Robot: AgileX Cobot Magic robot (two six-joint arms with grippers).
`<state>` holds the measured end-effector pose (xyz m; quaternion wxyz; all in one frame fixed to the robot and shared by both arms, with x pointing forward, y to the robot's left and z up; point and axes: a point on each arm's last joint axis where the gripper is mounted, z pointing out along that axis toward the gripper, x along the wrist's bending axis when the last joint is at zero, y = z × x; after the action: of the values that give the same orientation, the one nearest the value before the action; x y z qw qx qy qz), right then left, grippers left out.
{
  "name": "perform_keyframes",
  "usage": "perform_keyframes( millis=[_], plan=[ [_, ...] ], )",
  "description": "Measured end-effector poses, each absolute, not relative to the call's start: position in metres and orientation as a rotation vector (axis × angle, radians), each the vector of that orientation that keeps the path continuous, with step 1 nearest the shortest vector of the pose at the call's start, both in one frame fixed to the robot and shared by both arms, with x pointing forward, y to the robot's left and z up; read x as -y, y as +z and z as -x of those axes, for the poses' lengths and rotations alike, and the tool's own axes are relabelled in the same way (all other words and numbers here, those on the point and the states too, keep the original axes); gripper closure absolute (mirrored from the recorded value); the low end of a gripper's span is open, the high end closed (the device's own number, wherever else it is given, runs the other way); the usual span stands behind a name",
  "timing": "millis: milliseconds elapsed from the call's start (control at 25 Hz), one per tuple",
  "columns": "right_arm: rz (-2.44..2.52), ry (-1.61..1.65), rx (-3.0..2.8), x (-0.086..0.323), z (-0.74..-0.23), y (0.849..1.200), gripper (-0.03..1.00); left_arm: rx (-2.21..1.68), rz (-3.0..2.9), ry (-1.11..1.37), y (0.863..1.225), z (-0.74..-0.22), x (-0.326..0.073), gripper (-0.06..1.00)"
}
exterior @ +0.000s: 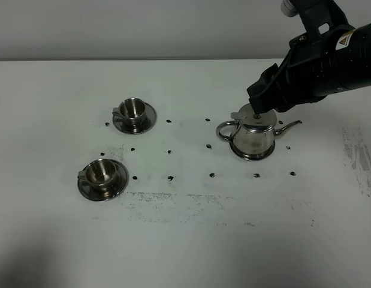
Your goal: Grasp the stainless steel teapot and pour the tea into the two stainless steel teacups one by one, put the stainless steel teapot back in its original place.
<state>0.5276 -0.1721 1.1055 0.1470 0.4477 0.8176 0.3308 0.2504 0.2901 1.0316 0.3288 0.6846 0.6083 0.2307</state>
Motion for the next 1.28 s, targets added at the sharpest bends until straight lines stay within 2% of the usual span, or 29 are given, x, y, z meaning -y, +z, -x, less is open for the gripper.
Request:
perform_keyframes(
  millis=[280, 680, 1280],
  plan=[
    [-1.327, 0.899, -2.426, 0.164, -0.545, 1.076, 0.53, -1.611, -1.639, 0.749, 1.032, -0.234, -0.291, 0.40],
    [-1.251, 0.978, -2.549, 0.131, -0.567, 1.028, 0.53, -1.619, -1.625, 0.758, 1.032, -0.233, -0.291, 0.40],
    [-1.170, 0.950, -2.390, 0.120, -0.603, 1.019, 0.53, -1.619, -1.625, 0.758, 1.032, -0.233, -0.291, 0.40]
  ],
)
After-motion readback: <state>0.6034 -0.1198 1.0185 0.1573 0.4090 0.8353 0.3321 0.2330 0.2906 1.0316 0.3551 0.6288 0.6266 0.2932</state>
